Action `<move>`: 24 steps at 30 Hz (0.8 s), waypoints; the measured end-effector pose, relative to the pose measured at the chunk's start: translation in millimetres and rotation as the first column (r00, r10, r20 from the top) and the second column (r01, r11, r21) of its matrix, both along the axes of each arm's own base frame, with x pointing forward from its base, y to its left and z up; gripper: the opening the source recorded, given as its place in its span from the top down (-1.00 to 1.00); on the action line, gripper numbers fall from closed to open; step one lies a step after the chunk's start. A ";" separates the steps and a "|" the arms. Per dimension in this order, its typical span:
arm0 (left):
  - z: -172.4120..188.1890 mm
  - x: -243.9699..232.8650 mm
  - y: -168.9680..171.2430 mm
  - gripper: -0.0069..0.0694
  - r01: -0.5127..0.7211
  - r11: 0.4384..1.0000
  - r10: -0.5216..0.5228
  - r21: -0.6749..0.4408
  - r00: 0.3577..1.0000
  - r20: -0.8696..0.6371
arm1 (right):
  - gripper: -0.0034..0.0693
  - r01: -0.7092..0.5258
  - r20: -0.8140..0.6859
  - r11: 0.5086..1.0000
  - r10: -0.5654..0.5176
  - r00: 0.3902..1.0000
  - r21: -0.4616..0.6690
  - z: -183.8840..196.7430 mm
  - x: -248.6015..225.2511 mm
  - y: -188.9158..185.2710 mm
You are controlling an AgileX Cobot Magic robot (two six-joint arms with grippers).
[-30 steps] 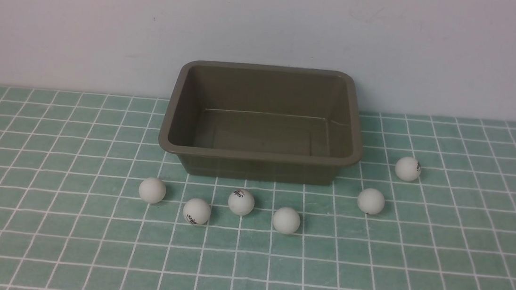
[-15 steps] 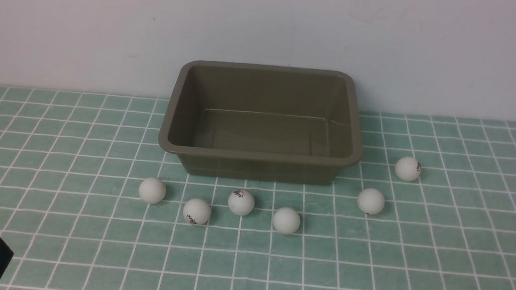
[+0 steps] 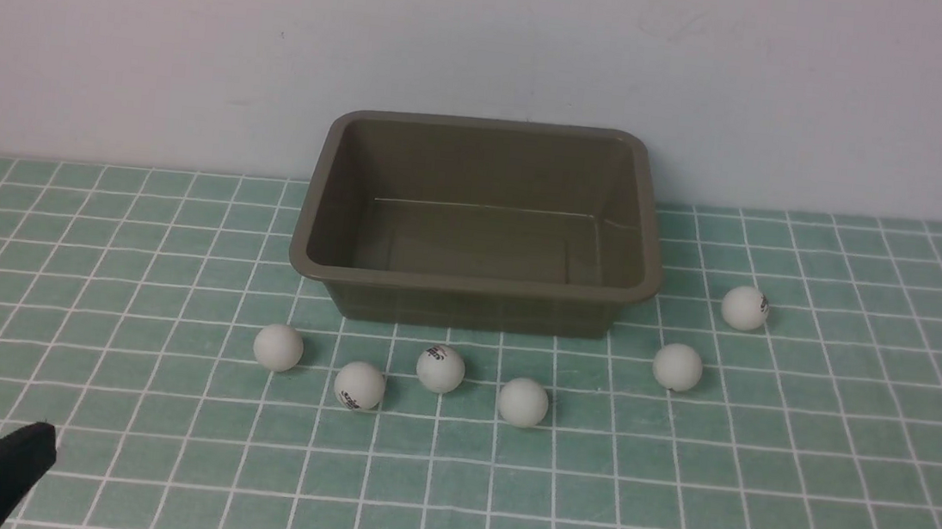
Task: Put the table tennis balls in the box on the green coffee tablecloth.
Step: 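Reach for and grasp a ping pong ball on the table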
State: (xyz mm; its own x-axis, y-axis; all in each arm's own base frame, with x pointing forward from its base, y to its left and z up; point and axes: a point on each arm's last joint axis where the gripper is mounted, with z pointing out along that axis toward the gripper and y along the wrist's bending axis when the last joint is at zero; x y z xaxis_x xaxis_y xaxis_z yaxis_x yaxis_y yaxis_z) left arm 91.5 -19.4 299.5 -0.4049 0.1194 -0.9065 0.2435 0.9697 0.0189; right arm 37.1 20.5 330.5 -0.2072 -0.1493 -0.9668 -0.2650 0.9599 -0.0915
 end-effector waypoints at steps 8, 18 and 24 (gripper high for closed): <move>-3.6 25.0 0.9 -0.22 -0.009 1.000 0.009 0.005 0.996 -0.087 | -0.25 -0.225 -0.173 0.972 0.211 0.962 -0.067 -2.8 59.9 16.9; -2.2 28.8 2.0 -0.22 -0.023 1.000 0.023 0.004 0.998 -0.063 | -0.25 -0.221 -0.358 0.972 0.178 0.917 -0.084 -2.4 181.3 16.0; -2.2 28.9 2.0 -0.22 -0.023 1.000 0.023 0.004 0.998 -0.063 | -0.25 -0.186 -0.449 0.982 0.151 0.881 -0.034 -15.2 263.1 16.9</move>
State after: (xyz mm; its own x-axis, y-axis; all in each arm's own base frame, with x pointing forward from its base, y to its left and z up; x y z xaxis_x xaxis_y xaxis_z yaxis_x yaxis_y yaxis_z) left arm 120.4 -17.4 297.3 -0.4643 0.1125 -0.8785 0.2217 0.9751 0.0076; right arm 300.3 37.3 315.3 -0.5757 -0.2881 -0.7652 -0.4519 0.8920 0.0042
